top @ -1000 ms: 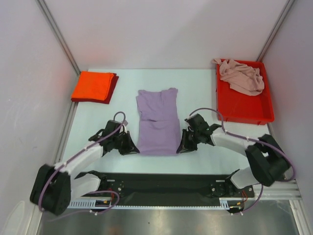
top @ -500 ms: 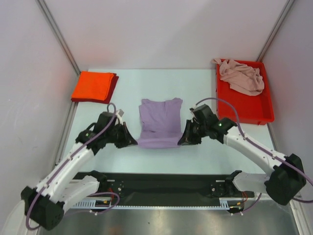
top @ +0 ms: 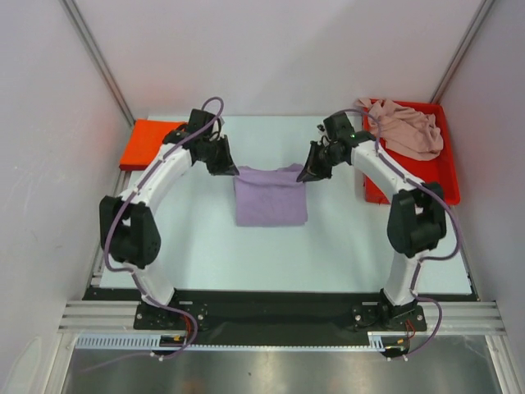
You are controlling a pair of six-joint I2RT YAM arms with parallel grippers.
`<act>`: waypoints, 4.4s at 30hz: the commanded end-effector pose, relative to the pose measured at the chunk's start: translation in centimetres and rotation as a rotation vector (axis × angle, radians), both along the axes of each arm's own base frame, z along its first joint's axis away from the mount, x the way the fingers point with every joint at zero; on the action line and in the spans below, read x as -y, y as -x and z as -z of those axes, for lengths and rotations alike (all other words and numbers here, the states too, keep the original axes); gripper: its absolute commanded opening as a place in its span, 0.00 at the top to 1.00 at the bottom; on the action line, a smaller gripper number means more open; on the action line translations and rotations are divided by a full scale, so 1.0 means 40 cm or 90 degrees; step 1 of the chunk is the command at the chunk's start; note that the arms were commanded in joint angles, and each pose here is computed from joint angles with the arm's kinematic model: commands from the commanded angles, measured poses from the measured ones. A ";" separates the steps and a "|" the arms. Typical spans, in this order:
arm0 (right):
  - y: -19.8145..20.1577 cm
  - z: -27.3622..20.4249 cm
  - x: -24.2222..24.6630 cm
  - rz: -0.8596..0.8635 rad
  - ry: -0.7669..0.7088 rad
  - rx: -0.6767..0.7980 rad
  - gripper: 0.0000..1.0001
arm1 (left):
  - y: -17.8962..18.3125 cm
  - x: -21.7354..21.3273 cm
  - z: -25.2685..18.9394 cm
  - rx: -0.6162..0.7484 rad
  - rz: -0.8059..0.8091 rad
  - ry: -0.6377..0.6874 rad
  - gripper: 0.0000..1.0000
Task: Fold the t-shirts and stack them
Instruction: Fold the tshirt
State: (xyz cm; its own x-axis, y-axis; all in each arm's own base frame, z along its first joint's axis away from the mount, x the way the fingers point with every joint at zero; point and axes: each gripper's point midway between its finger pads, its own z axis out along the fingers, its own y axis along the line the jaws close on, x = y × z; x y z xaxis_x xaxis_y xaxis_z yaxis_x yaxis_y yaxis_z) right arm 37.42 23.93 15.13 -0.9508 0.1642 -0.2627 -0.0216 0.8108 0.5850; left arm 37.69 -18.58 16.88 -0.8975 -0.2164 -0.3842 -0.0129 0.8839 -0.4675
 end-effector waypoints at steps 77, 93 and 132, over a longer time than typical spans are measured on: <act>-0.441 0.337 -0.091 0.062 -0.236 0.105 1.00 | -0.452 0.090 0.286 0.119 -0.050 0.313 1.00; -0.573 0.335 0.071 0.159 -0.173 0.100 0.91 | -0.564 0.017 0.191 0.161 -0.090 0.284 1.00; -0.032 0.349 0.093 -0.015 0.268 -0.027 0.84 | 0.219 -0.172 0.030 0.118 -0.017 0.051 0.59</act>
State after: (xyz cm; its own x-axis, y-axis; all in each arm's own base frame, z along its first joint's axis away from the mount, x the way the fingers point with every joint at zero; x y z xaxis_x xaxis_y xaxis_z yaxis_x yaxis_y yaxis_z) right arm 40.56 22.30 2.22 -0.9593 0.0461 -0.2787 -0.0390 0.9555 0.2923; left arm 29.65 -11.93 15.79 -0.8088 -0.2957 -0.5083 0.0347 0.8389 -0.5432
